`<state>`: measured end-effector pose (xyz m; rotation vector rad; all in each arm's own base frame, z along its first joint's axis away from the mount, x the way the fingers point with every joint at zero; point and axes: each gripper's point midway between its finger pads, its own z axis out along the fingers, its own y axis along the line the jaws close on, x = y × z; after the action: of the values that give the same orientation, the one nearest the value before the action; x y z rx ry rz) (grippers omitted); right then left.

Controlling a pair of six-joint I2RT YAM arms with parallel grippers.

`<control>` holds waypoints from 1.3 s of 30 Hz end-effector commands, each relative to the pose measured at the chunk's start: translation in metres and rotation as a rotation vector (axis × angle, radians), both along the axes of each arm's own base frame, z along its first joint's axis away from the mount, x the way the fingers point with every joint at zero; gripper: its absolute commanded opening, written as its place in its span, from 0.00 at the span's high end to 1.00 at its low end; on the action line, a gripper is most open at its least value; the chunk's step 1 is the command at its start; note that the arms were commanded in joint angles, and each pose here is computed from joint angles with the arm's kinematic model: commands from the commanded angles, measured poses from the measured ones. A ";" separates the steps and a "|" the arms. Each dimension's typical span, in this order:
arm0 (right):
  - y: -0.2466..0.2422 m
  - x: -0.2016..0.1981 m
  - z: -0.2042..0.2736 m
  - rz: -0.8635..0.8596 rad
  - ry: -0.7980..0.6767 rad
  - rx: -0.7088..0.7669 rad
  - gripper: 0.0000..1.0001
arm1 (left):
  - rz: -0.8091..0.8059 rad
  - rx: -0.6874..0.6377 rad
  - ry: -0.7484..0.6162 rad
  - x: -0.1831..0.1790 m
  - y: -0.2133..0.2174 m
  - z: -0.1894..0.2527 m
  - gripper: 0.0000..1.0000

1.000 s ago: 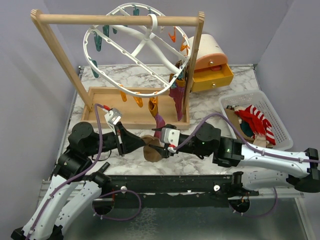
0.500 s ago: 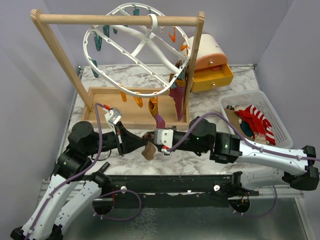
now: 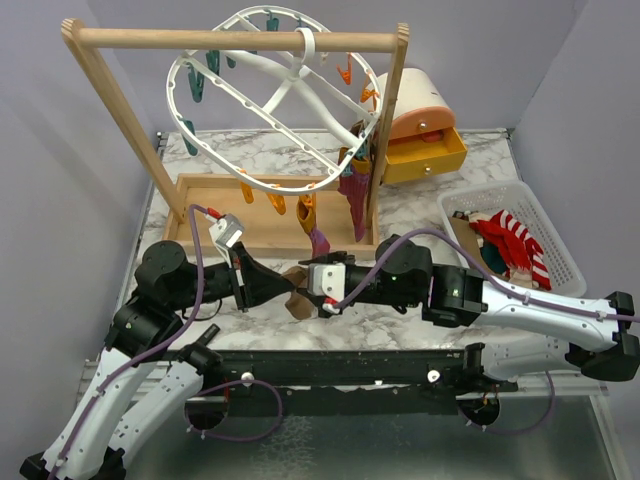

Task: Clip the socks to the hanger
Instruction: Pick up the sock from the bin.

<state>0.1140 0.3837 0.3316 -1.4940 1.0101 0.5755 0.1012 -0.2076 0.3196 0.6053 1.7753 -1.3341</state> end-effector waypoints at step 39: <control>-0.004 -0.033 0.034 -0.038 0.640 0.391 0.99 | 0.010 -0.095 -0.700 -0.016 0.019 0.023 0.12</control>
<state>0.0883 0.3730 0.3482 -1.0005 1.3185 1.0997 0.0968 -0.1834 0.3272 0.7623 1.2508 -1.0261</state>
